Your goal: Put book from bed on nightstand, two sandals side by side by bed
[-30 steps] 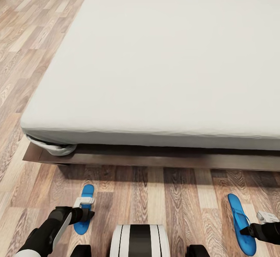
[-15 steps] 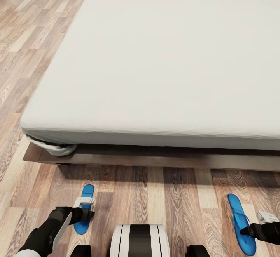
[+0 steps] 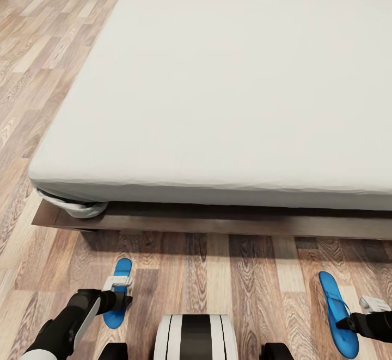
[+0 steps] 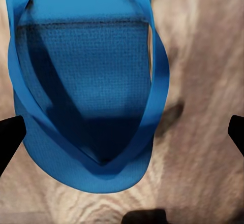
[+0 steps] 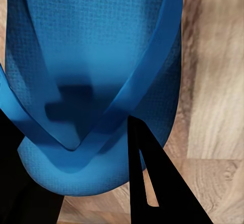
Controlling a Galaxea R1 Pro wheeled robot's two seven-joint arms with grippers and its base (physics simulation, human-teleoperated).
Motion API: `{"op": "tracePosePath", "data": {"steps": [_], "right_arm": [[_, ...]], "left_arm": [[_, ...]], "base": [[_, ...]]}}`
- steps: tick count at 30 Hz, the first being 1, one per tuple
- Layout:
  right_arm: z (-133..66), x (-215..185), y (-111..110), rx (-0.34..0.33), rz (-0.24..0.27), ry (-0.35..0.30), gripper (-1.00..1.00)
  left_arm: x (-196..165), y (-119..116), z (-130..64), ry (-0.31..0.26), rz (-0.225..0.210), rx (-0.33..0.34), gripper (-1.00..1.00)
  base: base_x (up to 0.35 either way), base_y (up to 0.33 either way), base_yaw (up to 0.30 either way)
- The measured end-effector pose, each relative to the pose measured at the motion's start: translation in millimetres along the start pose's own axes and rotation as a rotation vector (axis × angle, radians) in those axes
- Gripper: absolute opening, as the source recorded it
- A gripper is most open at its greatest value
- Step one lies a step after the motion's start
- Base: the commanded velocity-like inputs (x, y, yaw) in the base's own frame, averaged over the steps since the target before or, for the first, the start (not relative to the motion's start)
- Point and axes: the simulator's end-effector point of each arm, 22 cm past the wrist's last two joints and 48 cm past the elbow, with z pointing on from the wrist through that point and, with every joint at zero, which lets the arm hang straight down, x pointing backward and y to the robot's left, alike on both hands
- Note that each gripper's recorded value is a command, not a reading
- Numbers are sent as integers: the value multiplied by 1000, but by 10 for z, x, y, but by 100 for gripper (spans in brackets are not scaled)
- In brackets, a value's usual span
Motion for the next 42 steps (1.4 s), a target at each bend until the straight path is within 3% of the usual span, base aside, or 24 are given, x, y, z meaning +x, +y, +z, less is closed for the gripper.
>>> {"op": "tracePosePath", "data": {"steps": [22,26,30,42], "right_arm": [[-114,-67,34,-5,-6,-31,-100],[-114,-67,33,-5,-7,-31,-100],[-114,-68,33,-5,-6,-31,-100],[-114,-67,33,-5,-6,-31,-100]], "left_arm": [[-149,-1,-124,-41,3,-1,100],[-475,-31,-234,-145,23,3,100],[-700,-59,-345,-213,38,4,100],[-790,-58,-383,-250,45,5,100]], "base": [[0,0,0],[0,0,0],[0,0,0],[0,6,0]]}}
